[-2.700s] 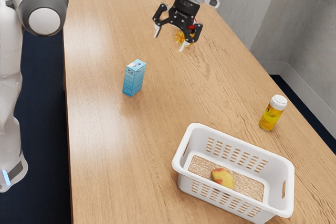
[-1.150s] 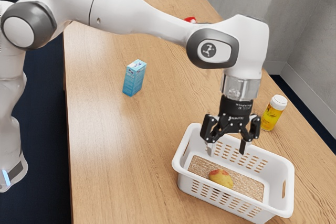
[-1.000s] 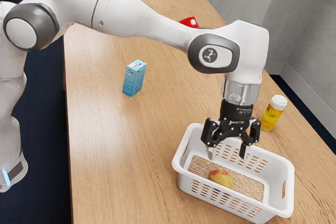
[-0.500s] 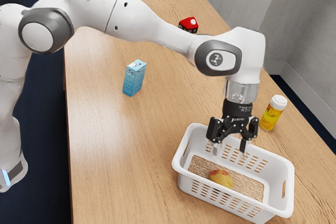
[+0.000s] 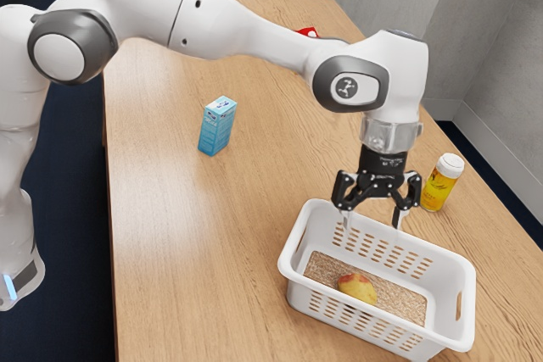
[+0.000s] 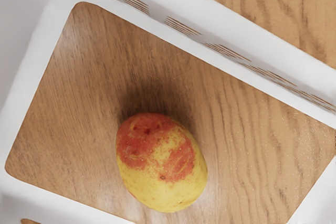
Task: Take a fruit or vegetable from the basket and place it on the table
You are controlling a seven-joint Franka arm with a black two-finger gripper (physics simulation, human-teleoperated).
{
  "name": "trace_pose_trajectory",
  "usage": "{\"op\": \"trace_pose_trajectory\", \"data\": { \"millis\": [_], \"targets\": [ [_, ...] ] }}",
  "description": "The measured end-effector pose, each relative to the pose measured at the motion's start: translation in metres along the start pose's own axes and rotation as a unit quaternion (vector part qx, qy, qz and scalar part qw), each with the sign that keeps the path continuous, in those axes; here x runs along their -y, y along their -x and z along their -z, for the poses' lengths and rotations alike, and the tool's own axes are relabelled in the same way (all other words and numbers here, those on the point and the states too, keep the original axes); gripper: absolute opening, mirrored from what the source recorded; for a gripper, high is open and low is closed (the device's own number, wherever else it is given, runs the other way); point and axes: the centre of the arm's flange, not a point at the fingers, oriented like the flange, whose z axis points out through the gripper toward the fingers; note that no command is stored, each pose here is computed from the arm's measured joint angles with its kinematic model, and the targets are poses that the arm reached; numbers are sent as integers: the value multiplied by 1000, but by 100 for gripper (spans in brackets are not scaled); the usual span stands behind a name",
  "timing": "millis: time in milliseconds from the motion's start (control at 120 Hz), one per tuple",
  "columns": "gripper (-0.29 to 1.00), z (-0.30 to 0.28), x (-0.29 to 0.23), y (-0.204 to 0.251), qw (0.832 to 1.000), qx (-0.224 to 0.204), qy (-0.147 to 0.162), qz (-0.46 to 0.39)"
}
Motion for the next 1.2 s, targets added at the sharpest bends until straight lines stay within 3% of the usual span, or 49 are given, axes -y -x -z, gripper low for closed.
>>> {"op": "trace_pose_trajectory", "data": {
  "millis": [383,725,1200],
  "targets": [
    [70,-16,6,2,992,-42,-15,-122],
    [70,-66,1,13,982,-27,-41,-181],
    [70,-81,-5,16,979,1,-19,-201]
  ]
}}
